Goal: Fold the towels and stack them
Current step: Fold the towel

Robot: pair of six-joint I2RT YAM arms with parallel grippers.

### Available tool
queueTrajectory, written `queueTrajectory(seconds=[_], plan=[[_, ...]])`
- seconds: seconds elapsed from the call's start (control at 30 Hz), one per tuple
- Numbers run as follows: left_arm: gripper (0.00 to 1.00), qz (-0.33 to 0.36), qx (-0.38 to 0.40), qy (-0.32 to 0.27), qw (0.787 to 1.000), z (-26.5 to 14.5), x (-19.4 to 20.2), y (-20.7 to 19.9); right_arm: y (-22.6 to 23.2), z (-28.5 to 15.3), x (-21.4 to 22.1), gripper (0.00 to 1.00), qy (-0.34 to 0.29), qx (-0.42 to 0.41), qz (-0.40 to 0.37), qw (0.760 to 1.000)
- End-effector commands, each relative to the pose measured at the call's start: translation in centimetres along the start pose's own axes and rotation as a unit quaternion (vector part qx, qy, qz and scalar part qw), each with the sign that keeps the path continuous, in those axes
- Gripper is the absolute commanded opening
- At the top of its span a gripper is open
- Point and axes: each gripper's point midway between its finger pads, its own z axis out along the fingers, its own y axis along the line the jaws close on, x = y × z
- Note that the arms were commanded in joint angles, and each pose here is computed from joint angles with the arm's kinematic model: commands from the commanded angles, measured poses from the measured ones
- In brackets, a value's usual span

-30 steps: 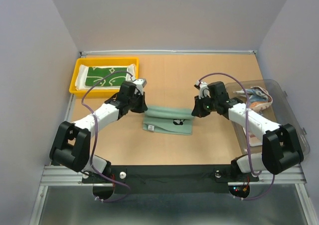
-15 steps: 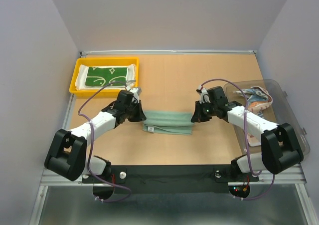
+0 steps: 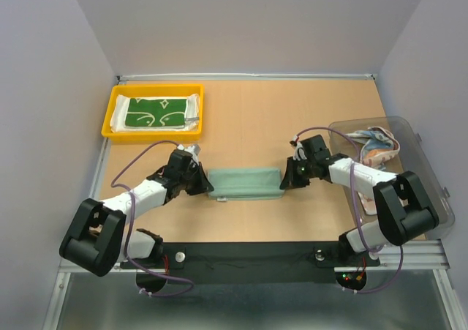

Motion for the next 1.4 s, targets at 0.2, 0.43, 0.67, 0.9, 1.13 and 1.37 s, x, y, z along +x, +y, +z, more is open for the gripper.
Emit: queueTrajectory(seconds=[0.2, 0.43, 0.67, 0.9, 1.13, 1.37], plan=[[0.73, -0.025, 0.012, -0.071, 0.997, -2.6, -1.5, -1.0, 1.9, -2.7, -2.0, 0.46, -0.071, -0.017, -0.024, 0.997], [0.81, -0.018, 0.052, -0.155, 0.986, -7.8, -5.0, -4.9, 7.3, -6.5, -5.1, 0.53, -0.153, -0.086, -0.048, 0.983], [0.74, 0.004, 0.081, -0.113, 0.99, -5.4, -4.0, -9.4, 10.2, -4.2, -4.9, 0.48, -0.158, -0.127, -0.038, 0.978], [0.67, 0.003, 0.064, -0.063, 0.996, -2.1, 0.3, -9.0, 8.4, -1.9, -2.2, 0.45, -0.146, -0.128, -0.009, 0.981], [0.78, -0.051, 0.018, -0.166, 0.985, -7.0, -2.6, -7.1, 5.6, -4.3, -3.4, 0.51, -0.185, -0.026, 0.012, 0.982], [0.8, -0.148, 0.002, -0.147, 0.978, -6.8, 0.6, -3.8, 2.9, -3.9, -0.4, 0.66, -0.153, 0.026, 0.112, 0.981]])
